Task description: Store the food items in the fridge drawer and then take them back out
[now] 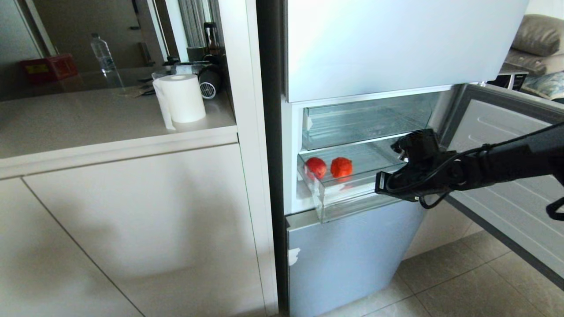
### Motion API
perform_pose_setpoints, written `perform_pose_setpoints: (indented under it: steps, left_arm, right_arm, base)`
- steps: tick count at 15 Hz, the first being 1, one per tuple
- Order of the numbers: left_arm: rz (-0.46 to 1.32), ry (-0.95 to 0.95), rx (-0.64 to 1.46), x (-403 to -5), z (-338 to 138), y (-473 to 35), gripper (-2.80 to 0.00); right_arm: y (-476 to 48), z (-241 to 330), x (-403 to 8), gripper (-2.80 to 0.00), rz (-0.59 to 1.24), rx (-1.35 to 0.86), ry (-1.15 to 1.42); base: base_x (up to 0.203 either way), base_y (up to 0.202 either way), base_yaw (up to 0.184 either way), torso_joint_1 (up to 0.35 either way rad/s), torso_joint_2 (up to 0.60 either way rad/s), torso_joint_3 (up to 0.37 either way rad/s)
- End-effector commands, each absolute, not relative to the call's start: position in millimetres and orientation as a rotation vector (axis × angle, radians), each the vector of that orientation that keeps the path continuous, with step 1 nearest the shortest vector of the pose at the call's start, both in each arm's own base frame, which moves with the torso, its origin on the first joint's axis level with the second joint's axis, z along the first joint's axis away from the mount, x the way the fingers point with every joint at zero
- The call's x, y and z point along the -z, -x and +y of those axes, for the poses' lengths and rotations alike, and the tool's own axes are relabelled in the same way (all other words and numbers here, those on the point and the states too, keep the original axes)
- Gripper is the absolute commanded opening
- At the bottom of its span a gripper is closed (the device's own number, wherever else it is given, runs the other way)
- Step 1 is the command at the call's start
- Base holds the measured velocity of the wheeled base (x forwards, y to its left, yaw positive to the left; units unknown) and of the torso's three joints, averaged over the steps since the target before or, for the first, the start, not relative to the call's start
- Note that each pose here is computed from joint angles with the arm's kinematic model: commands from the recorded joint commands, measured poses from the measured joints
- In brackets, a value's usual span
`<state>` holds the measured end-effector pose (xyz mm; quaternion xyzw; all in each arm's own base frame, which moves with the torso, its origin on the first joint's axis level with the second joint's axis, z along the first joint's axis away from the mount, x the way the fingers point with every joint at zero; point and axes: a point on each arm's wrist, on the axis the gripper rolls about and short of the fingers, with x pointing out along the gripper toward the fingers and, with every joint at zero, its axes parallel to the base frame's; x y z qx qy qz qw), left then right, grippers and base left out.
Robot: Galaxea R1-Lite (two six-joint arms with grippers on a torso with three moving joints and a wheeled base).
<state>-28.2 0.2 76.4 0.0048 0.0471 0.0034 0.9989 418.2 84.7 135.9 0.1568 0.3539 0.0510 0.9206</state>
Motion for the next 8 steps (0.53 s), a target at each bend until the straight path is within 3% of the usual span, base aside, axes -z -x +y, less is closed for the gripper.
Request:
perform_pose_setpoints:
  steps: [1, 8]
  left_arm:
    - [0.097, -0.01, -0.007, -76, 0, 28, -2.8]
    - [0.097, -0.01, -0.007, -76, 0, 28, -2.8]
  right_arm:
    - [-450, 92, -117, -2.8, 0.712, -0.11, -0.33]
    - [-496, 102, -103, -2.8, 0.618, -0.13, -0.349]
  base:
    - [0.0, 0.0, 0.0, 0.0, 0.0, 0.0]
    - [0.0, 0.0, 0.0, 0.0, 0.0, 0.0]
